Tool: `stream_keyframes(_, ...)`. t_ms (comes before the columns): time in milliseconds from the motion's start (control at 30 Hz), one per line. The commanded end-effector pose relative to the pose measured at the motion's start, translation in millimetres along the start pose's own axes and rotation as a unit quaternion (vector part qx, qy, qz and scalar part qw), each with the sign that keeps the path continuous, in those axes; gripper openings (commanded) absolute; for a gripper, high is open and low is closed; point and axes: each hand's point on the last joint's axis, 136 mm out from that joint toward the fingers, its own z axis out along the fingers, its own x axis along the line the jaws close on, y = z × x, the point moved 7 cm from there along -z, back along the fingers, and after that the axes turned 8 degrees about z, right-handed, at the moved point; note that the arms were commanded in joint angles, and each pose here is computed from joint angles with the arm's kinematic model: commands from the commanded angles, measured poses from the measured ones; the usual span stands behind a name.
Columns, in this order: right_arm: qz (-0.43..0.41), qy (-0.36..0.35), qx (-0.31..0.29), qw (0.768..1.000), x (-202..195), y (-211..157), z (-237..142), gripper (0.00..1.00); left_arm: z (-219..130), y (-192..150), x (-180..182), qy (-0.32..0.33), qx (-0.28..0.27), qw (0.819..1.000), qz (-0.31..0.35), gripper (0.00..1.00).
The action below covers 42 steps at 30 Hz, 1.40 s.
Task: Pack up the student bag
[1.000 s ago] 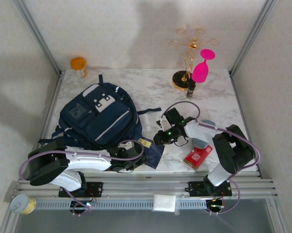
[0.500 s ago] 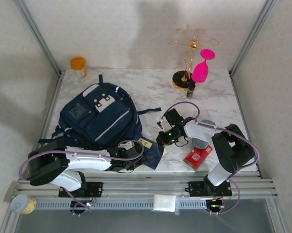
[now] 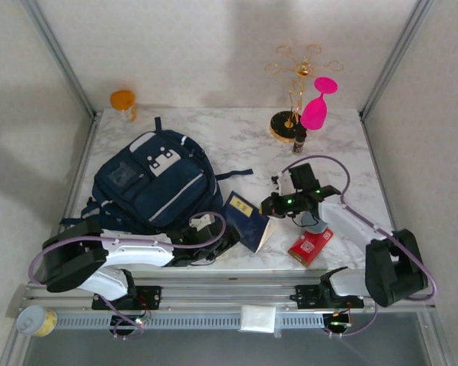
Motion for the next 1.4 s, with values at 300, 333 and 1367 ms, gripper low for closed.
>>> stream_keyframes(300, -0.025, 0.165, -0.090, 0.982, 81, 31, -82, 0.00, -58, 69, -68, -0.174, -0.124, 0.976, -0.052, 0.89)
stream_keyframes(333, -0.026, 0.178, -0.092, 0.979, 86, 33, -85, 0.00, -61, 73, -68, -0.179, -0.129, 0.974, -0.056, 0.90)
stream_keyframes(1367, -0.011, 0.332, -0.096, 0.938, 128, 40, -113, 0.00, -66, 101, -109, -0.287, -0.136, 0.936, -0.155, 0.98)
